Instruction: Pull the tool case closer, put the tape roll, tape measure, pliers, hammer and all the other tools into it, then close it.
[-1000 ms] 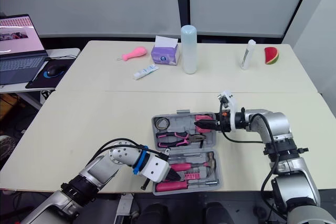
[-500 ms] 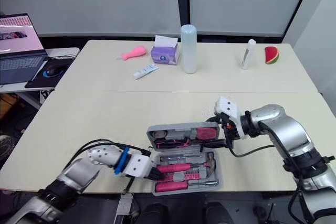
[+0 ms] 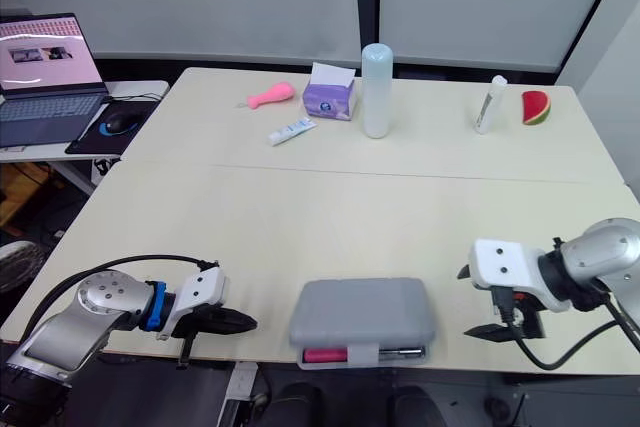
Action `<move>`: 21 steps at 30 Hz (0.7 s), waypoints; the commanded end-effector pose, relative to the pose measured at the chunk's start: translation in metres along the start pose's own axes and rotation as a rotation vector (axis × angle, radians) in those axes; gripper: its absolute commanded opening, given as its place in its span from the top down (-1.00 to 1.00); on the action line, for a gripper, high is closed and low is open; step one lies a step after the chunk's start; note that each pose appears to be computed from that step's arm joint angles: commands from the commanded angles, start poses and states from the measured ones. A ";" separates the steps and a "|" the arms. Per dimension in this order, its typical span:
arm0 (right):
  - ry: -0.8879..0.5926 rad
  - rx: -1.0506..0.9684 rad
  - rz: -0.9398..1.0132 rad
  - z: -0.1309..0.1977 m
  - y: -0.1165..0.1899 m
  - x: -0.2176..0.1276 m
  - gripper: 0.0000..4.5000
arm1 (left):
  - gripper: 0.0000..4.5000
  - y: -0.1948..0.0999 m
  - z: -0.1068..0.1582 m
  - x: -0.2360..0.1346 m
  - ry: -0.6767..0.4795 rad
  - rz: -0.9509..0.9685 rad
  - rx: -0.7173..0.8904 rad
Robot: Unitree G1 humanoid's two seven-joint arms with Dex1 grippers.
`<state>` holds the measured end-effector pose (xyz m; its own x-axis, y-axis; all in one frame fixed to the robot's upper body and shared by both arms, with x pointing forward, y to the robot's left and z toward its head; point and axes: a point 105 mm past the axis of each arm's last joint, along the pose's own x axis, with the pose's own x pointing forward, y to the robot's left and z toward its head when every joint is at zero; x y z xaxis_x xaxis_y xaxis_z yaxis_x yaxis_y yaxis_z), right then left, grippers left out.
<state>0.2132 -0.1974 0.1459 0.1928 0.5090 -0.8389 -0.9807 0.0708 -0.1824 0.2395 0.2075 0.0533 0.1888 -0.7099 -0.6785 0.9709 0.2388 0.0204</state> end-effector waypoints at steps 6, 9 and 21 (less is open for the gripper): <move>0.126 -0.102 -0.173 -0.019 0.000 0.038 -0.59 | 1.00 0.001 0.011 0.027 -0.023 0.093 0.014; 0.131 -0.129 -0.164 -0.022 0.004 0.061 -0.15 | 1.00 0.000 0.012 0.037 -0.013 0.096 0.018; 0.082 -0.220 -0.071 -0.014 0.010 0.111 0.91 | 1.00 -0.007 0.037 0.072 -0.053 0.018 0.087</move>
<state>0.2247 -0.1592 0.0393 0.2759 0.4154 -0.8668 -0.9423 -0.0607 -0.3291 0.2529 0.1378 0.0284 0.2265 -0.7318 -0.6428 0.9706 0.2245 0.0864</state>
